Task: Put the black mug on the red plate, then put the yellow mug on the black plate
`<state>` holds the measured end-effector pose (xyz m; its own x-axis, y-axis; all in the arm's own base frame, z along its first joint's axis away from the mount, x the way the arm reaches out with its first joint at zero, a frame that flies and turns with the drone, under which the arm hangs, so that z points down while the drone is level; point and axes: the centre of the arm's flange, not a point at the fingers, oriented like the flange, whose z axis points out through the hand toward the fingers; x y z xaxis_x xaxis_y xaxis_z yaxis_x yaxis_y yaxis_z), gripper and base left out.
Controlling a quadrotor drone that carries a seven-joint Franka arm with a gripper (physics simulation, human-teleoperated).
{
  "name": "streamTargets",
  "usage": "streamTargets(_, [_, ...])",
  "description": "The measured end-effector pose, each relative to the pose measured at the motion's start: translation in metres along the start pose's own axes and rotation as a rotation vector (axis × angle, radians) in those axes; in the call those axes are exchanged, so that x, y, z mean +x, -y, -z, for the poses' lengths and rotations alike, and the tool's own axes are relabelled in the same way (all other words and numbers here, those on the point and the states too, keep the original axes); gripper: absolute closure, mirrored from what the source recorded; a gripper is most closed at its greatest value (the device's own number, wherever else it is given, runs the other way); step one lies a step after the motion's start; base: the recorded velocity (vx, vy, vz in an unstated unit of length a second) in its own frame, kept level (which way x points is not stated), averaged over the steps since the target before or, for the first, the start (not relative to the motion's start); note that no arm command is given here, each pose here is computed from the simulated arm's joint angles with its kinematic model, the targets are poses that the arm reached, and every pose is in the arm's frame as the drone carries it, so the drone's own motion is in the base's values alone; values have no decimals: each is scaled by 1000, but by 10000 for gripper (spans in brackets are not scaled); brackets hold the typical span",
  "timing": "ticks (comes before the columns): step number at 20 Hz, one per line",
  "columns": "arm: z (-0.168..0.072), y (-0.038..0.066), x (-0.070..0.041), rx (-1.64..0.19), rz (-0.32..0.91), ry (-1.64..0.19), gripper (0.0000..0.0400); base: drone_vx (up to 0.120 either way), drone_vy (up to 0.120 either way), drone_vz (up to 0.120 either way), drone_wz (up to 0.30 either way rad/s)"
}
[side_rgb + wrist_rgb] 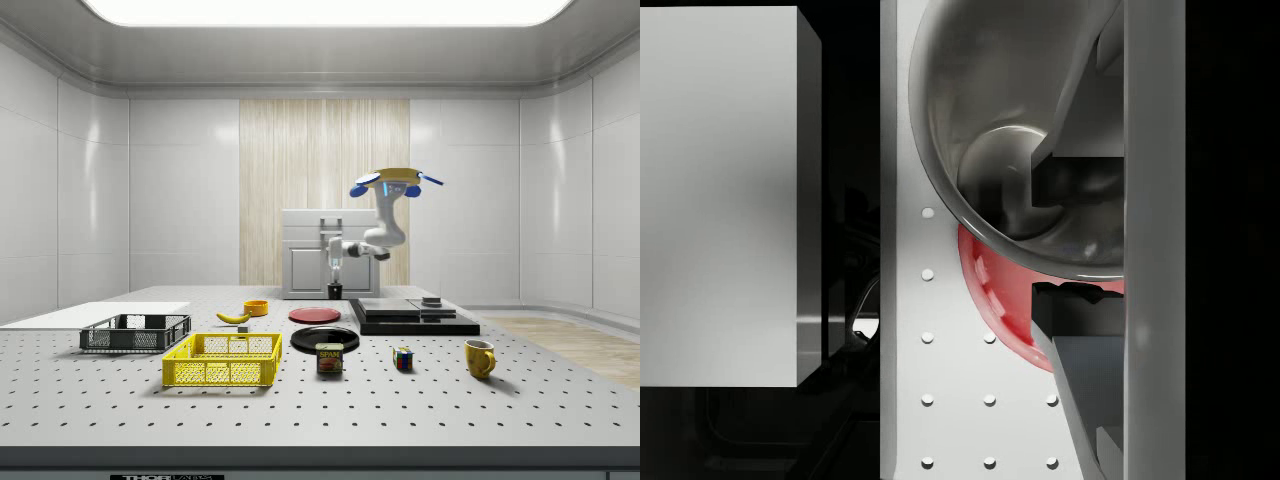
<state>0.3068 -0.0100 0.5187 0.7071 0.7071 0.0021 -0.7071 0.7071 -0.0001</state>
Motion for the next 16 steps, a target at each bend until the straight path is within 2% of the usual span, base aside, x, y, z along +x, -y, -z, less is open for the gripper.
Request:
streamTargets(4, [0,0,0,0,0,0,290,120,0,-110,0])
streamTargets(8, [0,0,0,0,0,0,290,120,-120,0,0])
streamTargets(10, [0,0,0,0,0,0,290,120,0,0,0])
streamTargets(16, [-10,0,0,0,0,0,290,7,0,0,0])
